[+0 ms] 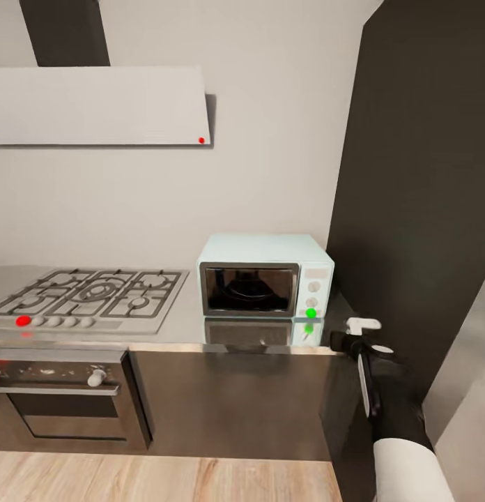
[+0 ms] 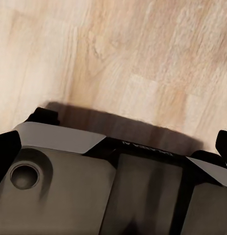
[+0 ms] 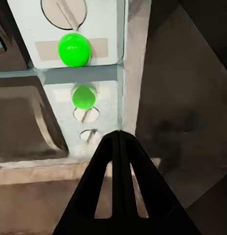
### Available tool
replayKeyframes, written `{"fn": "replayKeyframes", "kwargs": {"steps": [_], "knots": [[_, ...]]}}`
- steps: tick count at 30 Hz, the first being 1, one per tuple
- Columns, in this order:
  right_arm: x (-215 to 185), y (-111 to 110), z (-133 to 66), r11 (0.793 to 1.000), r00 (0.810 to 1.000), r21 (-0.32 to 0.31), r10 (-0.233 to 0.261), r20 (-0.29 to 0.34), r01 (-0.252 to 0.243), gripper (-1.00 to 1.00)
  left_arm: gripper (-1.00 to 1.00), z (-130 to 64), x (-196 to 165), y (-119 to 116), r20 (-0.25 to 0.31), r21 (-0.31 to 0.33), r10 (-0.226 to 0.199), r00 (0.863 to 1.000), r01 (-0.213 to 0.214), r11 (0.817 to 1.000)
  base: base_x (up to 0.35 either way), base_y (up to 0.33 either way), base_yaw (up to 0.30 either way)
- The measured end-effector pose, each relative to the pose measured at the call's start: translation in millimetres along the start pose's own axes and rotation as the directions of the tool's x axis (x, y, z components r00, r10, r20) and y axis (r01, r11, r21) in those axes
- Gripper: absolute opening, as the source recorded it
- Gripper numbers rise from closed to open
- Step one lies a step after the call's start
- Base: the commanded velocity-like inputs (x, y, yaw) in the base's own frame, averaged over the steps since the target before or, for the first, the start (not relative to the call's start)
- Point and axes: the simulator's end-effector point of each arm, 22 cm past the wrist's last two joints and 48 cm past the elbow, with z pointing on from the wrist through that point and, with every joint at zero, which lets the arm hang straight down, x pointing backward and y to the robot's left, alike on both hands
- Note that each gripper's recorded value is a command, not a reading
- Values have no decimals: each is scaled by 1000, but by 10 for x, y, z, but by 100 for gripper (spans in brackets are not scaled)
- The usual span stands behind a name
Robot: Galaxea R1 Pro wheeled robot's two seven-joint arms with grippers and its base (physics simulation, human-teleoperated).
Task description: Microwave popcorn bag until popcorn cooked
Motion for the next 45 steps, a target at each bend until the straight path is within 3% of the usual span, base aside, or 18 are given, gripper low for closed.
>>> {"fn": "replayKeyframes", "kwargs": {"steps": [3, 8, 10, 11, 12, 13, 15, 18, 20, 22, 24, 26, 28, 31, 33, 37, 43, 45], "knots": [[99, -85, -115, 1000, 1000, 19, 9, -21, -8, -100, 100, 0, -4, 6, 0, -1, 0, 1000, 0, 1000, -346, 0, 0], [160, -137, -112, 1000, 999, 29, 6, -37, -5, -100, 100, 0, -3, 11, 0, -1, 1, 1000, -1, 1000, -346, 0, 0], [515, -144, -82, 1000, 995, 28, -2, -102, 5, -100, 100, 1, -3, 12, 0, -2, 2, 1000, -2, 1000, -343, 0, 0], [912, -122, -59, 1000, 985, 21, -10, -174, 14, -100, 100, 1, -7, 17, 1, -2, 2, 1000, -2, 1000, -318, 0, 0], [1259, -84, -48, 1000, 971, 11, -15, -238, 18, -100, 100, 1, -9, 19, 1, -2, 2, 1000, -2, 1000, -254, 0, 0], [1865, -17, -42, 999, 937, -12, -36, -348, 34, -100, 100, 0, -12, 28, 2, -3, 2, 1000, -2, 1000, -206, 0, 0], [2609, 56, -81, 996, 882, -57, -90, -463, 72, -100, 100, -1, -16, 36, 2, -4, 3, 1000, -3, 1000, -97, 0, 0], [3494, 117, -241, 986, 812, -129, -163, -560, 109, -100, 100, -2, -17, 41, 3, -4, 4, 1000, -4, 1000, -30, 0, 0], [3948, 112, -399, 981, 773, -156, -187, -606, 116, -100, 100, -2, -17, 50, 3, -5, 4, 1000, -4, 1000, -7, 0, 0], [4529, 192, -707, 976, 719, -193, -207, -664, 103, -100, 100, -2, -21, 64, 3, -7, 3, 1000, -3, 1000, -2, 0, 0], [4899, 234, -969, 972, 687, -215, -219, -693, 93, -100, 100, -2, -21, 88, 3, -10, 2, 1000, -2, 1000, 0, 0, 0], [5136, 201, -1160, 973, 695, -204, -222, -684, 110, -100, 100, -2, -12, 123, 0, -16, 2, 1000, -2, 1000, 0, 0, 0], [5571, 122, -1599, 975, 662, -196, -218, -717, 108, -100, 100, -3, 0, 134, -2, -17, 4, 1000, -4, 1000, 0, 0, 0], [5813, 106, -1881, 975, 645, -196, -215, -734, 102, -100, 100, -3, 10, 145, -5, -19, 7, 1000, -7, 1000, 0, 0, 0], [5869, 111, -1950, 975, 639, -197, -214, -739, 99, -100, 100, -3, 1, 178, -4, -23, 7, 1000, -7, 1000, 0, 0, 0], [5817, 162, -1886, 974, 644, -203, -217, -734, 97, -100, 100, -3, -13, 193, -3, -25, 6, 1000, -6, 1000, 0, 0, 0], [5883, 329, -1971, 974, 632, -212, -211, -746, 75, -100, 100, -11, -102, 446, 9, -57, 8, 1000, -8, 998, 0, 0, 0], [5865, 380, -1952, 974, 635, -216, -211, -743, 70, -100, 100, -12, -109, 467, 10, -60, 9, 1000, -8, 998, 0, 0, 0]]}}
